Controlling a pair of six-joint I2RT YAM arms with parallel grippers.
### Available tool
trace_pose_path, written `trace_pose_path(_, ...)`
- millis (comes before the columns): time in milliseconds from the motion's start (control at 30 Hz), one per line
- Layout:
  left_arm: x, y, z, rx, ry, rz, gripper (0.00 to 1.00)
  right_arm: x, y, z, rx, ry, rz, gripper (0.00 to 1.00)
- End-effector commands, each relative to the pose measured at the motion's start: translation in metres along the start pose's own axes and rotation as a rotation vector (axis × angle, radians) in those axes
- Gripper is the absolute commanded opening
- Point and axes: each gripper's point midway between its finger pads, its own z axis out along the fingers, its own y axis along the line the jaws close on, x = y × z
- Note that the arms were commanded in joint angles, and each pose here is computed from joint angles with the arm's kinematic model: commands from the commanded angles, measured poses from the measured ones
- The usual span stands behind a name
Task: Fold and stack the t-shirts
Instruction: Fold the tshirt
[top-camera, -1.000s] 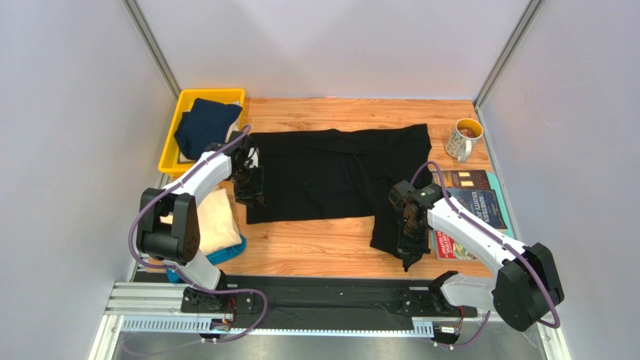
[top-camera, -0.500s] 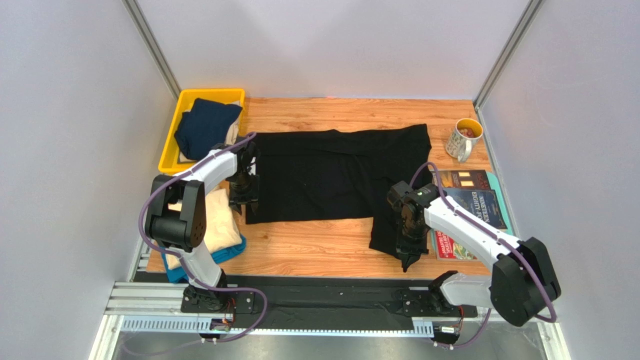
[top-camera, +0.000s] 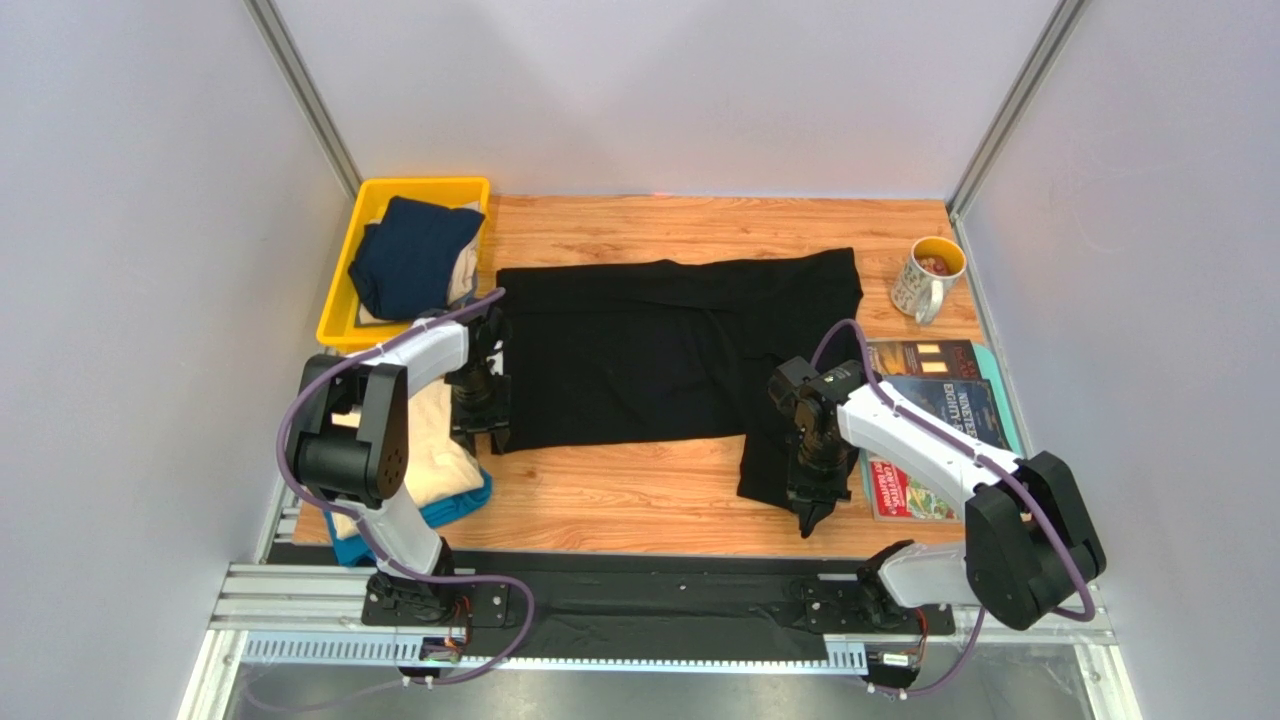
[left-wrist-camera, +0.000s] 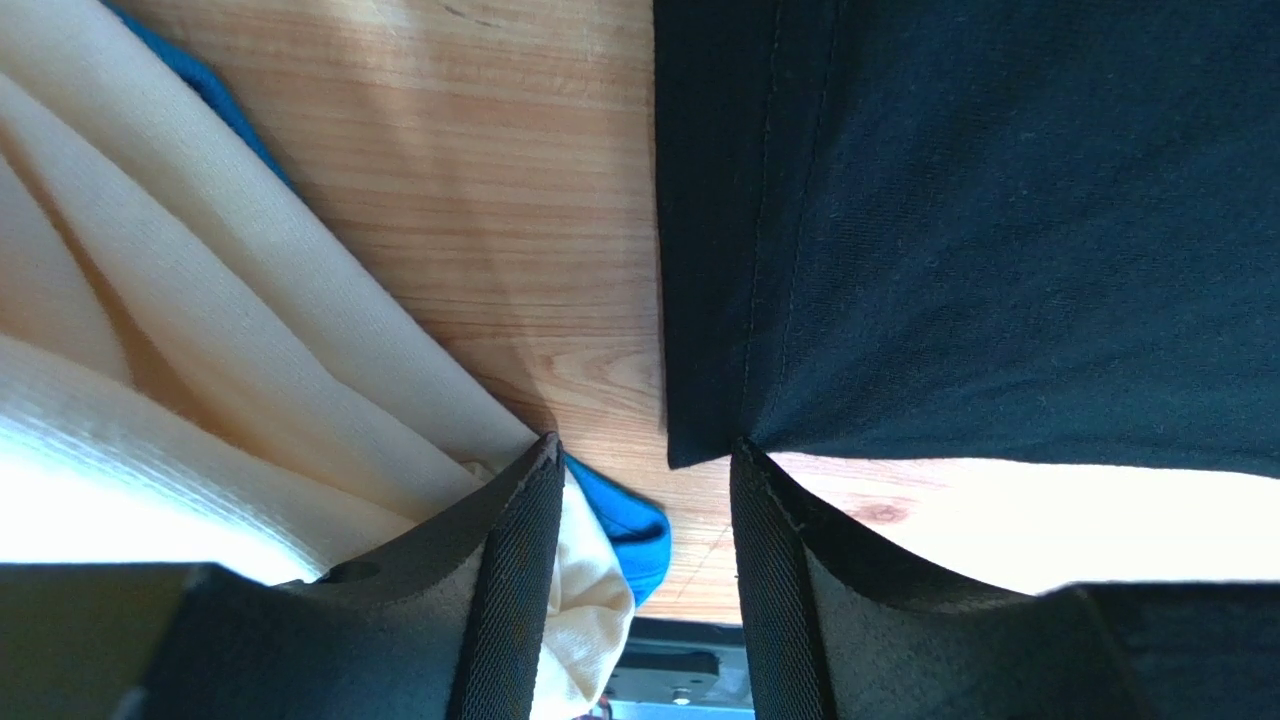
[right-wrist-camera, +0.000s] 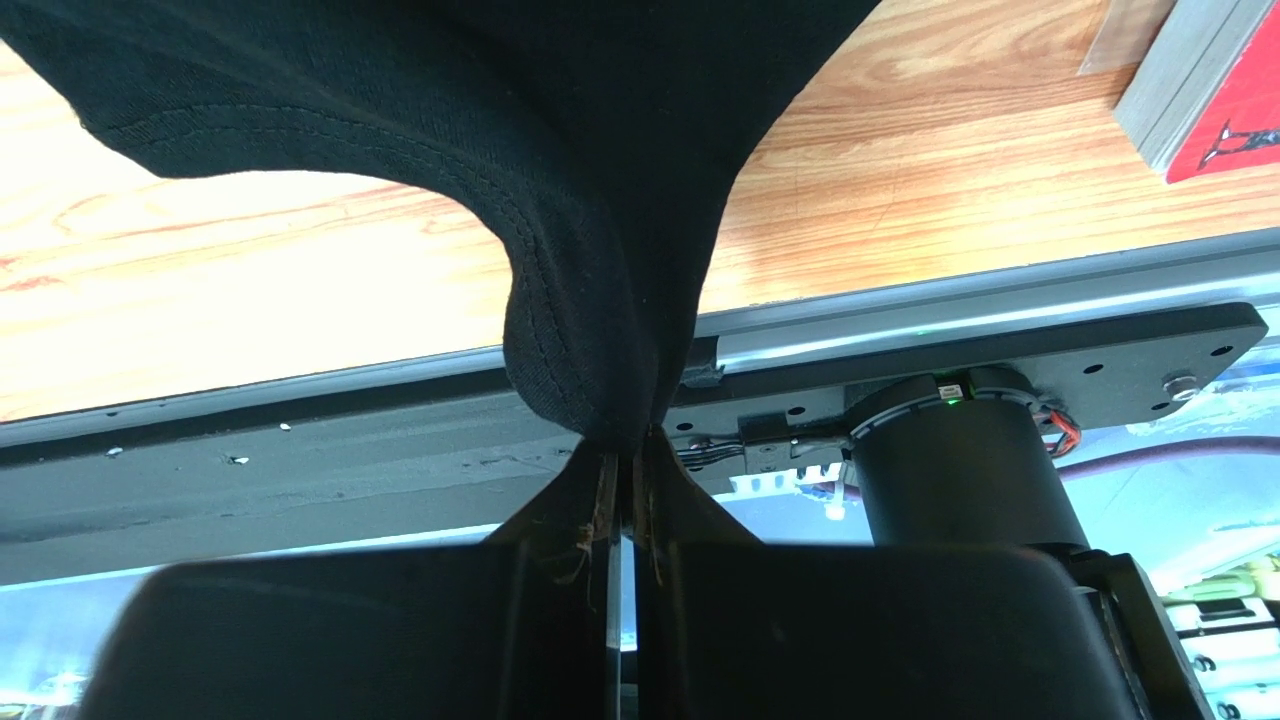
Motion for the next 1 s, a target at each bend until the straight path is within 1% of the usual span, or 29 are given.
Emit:
trace_pose_path(0,-0.004,-0.008,0.002,0.054,-0.045,0.006,0.51,-0.012,0.01,-0.009,-0.043,-0.044,-0.009,0.0)
trace_pose_path(233,-0.011,-0.017,-0.01,0.109,-0.096,0.002,0.5,-0.013,0.009,-0.009,-0.047,-0.047,0.006,0.0)
trace_pose_path(367,-0.01,-0.018,-0.005,0.112,-0.074,0.005,0.47,-0.014,0.01,-0.01,-0.049,-0.05,0.005,0.0)
trace_pose_path(600,-0.001,-0.015,0.006,0.099,-0.043,0.014,0.37,-0.016,0.011,-0.009,-0.043,-0.045,0.0,0.0)
trace_pose_path(667,0.001,-0.015,0.007,0.099,-0.04,0.014,0.29,-0.017,0.012,-0.009,-0.044,-0.046,-0.001,0.0)
trace_pose_path(733,0.002,-0.014,0.007,0.099,-0.034,0.02,0.16,-0.018,0.012,-0.008,-0.043,-0.045,-0.003,0.0)
trace_pose_path(767,0.003,-0.014,0.007,0.097,-0.035,0.021,0.12,-0.018,0.012,-0.008,-0.043,-0.045,-0.003,0.0)
trace_pose_path(800,0.002,-0.014,0.007,0.096,-0.037,0.023,0.03,-0.019,0.012,-0.008,-0.041,-0.048,-0.006,0.0)
trace_pose_path(833,0.003,-0.014,0.007,0.097,-0.035,0.024,0.0,-0.02,0.012,-0.008,-0.035,-0.047,-0.002,0.0)
trace_pose_path(967,-0.006,-0.016,-0.008,0.107,-0.069,0.024,0.0,-0.029,0.013,-0.014,-0.042,-0.084,0.011,0.0)
